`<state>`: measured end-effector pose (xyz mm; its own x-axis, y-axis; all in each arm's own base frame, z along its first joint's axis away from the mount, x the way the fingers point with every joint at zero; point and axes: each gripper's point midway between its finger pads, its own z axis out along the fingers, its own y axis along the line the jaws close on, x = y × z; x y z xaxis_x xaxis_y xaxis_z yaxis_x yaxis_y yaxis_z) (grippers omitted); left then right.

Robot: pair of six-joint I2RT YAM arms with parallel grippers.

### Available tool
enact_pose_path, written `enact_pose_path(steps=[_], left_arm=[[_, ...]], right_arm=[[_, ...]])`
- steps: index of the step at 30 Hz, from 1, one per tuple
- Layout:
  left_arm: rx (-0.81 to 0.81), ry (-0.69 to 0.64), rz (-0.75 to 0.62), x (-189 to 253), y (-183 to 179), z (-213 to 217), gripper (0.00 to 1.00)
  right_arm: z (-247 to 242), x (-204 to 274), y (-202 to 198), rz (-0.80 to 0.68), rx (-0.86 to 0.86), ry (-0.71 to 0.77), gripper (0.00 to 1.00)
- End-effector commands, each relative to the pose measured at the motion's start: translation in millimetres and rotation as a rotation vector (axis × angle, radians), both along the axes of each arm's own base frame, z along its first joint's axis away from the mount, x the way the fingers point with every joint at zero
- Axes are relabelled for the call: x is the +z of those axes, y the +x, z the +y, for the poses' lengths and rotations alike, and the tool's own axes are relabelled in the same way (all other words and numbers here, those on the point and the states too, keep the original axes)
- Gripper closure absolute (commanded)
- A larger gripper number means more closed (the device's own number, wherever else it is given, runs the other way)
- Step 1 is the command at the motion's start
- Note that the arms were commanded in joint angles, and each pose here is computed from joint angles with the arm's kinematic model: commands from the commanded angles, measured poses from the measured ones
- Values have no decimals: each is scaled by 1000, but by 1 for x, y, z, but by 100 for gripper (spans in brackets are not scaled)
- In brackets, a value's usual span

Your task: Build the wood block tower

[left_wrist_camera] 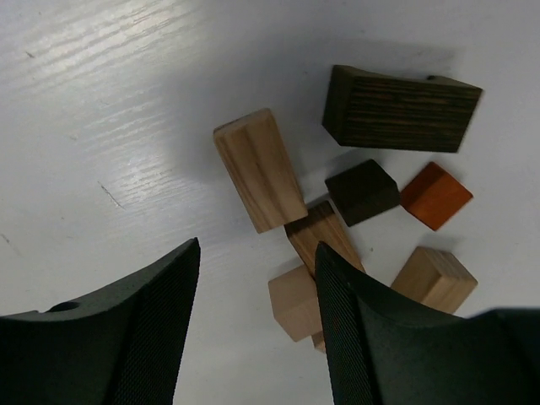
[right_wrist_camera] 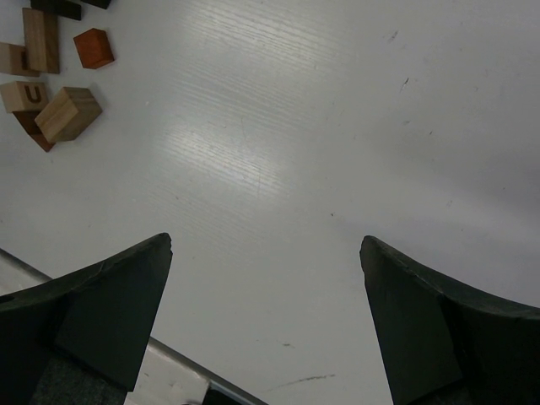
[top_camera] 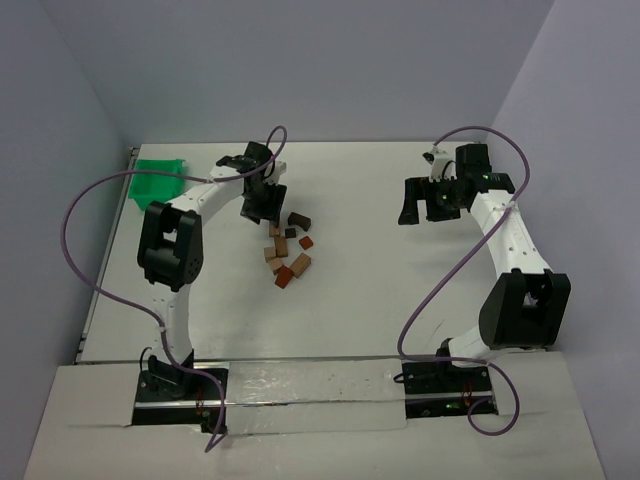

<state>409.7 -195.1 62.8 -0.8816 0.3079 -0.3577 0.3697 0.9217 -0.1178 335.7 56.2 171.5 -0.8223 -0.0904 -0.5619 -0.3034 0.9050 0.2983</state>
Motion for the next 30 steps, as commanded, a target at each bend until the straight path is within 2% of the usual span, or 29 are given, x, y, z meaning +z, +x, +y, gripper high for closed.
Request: enact_pose_path(steps=[1, 15, 21, 23, 28, 30], left_arm=[[155, -36, -71, 11, 24, -10, 35], [180, 14, -14, -26, 29, -20, 38], [167, 31, 11, -37, 21, -21, 44], [160, 36, 14, -39, 20, -20, 51], [88, 57, -4, -43, 28, -20, 87], [47, 63, -16, -42, 34, -21, 95]], right_arm=[[-2, 12, 10, -51, -8, -12, 0], [-5, 8, 9, -44, -17, -29, 0], [-7, 8, 9, -46, -22, -37, 0], [-7, 8, 10, -48, -23, -39, 0], [-8, 8, 9, -47, -25, -40, 0], [-8, 8, 9, -48, -26, -41, 0]])
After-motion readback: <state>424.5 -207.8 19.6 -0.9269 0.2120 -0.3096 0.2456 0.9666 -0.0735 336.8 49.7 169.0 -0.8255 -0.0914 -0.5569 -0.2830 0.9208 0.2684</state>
